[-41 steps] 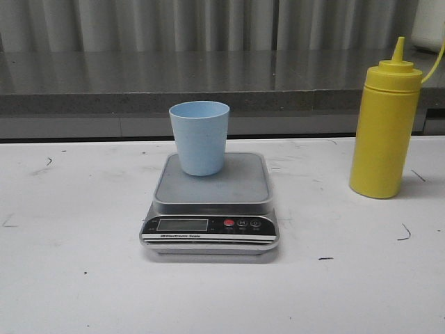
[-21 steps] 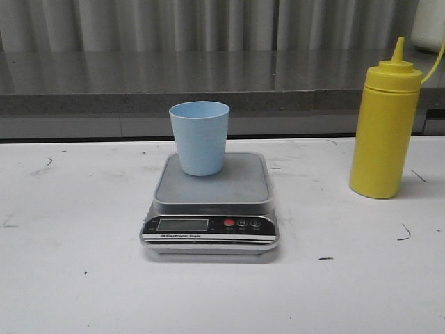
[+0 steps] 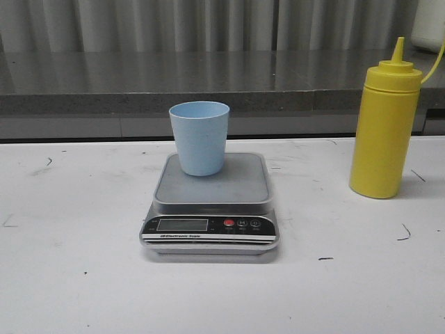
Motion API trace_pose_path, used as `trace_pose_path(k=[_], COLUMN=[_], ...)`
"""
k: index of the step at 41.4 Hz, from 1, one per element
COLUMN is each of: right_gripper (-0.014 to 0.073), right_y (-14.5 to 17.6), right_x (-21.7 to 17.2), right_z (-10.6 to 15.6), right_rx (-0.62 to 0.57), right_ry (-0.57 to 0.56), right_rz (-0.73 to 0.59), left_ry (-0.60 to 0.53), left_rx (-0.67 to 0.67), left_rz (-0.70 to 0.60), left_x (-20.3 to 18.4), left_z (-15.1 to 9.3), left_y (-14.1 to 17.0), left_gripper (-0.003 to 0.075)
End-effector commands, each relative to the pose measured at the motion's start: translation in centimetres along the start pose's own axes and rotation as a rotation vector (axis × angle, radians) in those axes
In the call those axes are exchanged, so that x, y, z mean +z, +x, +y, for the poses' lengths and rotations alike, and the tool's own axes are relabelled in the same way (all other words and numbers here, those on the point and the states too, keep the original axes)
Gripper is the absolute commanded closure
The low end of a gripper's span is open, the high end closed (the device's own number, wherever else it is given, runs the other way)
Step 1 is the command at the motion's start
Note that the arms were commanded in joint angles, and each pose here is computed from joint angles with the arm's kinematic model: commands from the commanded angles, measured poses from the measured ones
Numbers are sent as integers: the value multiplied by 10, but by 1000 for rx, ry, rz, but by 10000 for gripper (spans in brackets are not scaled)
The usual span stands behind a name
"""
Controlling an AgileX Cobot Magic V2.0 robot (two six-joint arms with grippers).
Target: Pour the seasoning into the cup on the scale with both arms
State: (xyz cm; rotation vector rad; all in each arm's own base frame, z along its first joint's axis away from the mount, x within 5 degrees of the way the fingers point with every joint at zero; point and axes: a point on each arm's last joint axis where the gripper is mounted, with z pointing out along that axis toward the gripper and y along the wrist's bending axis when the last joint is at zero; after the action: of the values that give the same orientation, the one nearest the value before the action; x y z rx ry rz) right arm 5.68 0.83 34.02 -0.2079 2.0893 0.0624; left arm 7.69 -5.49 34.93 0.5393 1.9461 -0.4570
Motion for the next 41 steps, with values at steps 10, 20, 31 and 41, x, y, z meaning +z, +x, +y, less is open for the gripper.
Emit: trace_pose_path(k=[10,20,31,41], right_gripper=[123,458,656,661], right_y=[-19,-18,-18,-19], right_x=[-7,-7,-7,-7], right_z=[-1,0,0,0], right_rx=[-7,0,0,-1], right_ry=[7,-2,-2,-1], right_rz=[-145,-141,-141,-145], left_ry=[16,16,16,16], left_rx=[-13,-7,-7,-7], left_rz=[-109,-110,-110,-110], left_x=[-5,-5,-5,-5], left_z=[-2,-2,-2,-2], left_y=[-15,-15,-15,-15], left_gripper=[321,336,606,740])
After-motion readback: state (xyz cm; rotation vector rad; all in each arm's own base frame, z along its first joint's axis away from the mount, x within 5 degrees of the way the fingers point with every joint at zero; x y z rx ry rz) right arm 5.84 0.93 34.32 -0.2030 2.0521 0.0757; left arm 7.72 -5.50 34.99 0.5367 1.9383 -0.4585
